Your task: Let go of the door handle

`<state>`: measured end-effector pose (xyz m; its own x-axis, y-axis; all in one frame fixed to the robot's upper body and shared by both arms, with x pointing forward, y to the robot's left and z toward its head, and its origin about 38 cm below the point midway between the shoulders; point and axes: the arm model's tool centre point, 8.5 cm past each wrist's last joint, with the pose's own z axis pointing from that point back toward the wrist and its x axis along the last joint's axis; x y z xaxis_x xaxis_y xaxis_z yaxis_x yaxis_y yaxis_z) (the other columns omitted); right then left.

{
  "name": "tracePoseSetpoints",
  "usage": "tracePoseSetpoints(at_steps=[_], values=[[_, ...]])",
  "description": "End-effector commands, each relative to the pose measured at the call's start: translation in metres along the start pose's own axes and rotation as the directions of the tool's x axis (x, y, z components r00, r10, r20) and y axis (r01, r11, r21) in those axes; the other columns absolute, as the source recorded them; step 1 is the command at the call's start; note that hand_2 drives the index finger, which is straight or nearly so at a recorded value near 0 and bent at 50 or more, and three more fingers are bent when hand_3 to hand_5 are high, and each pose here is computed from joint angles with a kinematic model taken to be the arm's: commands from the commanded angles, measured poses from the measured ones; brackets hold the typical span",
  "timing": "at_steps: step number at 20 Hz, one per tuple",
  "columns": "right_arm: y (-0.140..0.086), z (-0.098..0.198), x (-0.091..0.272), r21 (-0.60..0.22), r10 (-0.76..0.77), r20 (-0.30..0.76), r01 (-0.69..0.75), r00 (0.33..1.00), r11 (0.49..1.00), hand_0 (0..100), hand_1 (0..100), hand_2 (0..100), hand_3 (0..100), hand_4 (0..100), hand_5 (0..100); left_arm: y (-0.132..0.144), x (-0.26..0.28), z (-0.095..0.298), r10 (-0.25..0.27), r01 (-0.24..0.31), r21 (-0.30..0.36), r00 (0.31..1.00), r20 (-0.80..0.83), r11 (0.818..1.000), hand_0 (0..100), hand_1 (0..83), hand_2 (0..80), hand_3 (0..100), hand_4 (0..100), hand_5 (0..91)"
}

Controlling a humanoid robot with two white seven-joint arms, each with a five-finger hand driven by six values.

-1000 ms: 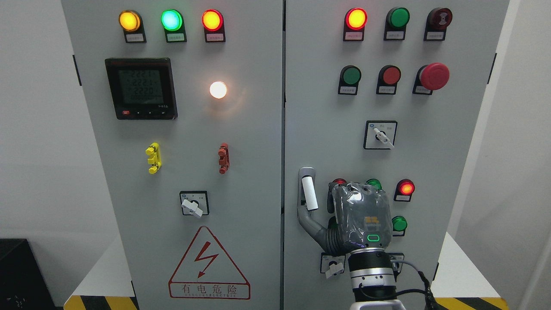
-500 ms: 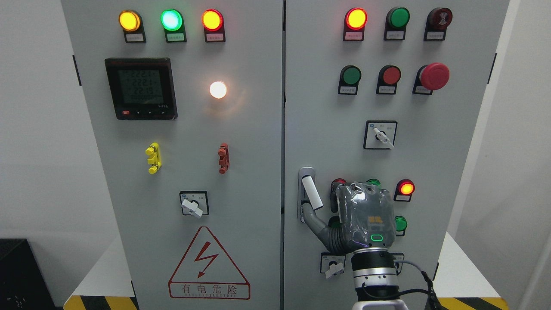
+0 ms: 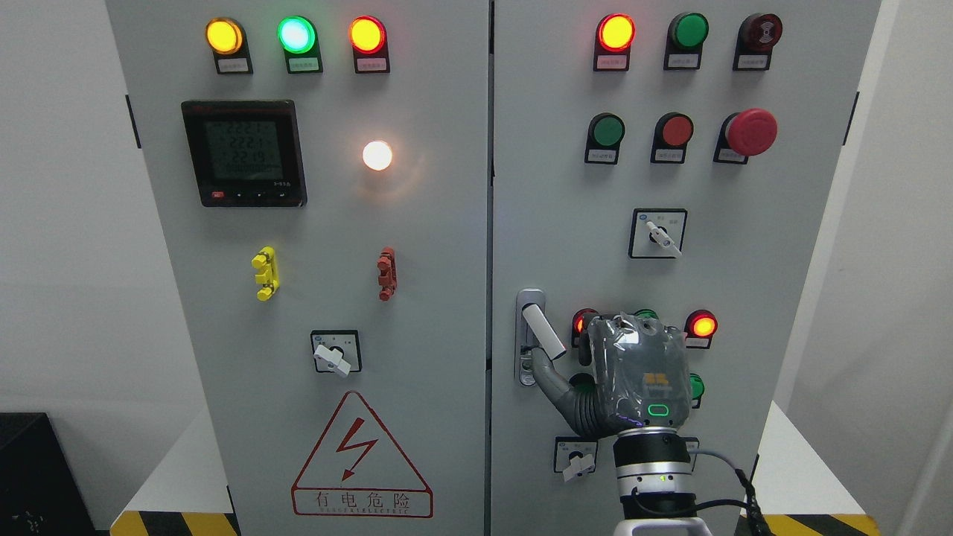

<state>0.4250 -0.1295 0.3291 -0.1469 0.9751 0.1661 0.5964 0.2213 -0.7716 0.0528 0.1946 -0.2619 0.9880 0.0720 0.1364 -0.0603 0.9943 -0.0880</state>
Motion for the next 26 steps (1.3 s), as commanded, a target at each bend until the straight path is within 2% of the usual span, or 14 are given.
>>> tracePoseSetpoints(at_steps=[1, 26], values=[[-0.0037, -0.0009, -0.004, -0.011, 0.002, -0.01, -0.002, 1.0, 1.0, 33, 41, 81, 100, 99, 97, -0.0006, 0.0058, -0.0006, -0.021, 0.021, -0.002, 1.0, 0.016, 1.0, 0, 0.0, 2.4, 8, 1, 0.0], [-0.0136, -0.0042, -0.0095, -0.04, -0.001, -0.025, 0.0, 1.0, 0.999, 35, 41, 81, 100, 98, 97, -0.0008, 0.0058, -0.0006, -0.021, 0.021, -0.004, 1.0, 0.016, 1.0, 0, 0.0, 2.5, 8, 1, 0.0]])
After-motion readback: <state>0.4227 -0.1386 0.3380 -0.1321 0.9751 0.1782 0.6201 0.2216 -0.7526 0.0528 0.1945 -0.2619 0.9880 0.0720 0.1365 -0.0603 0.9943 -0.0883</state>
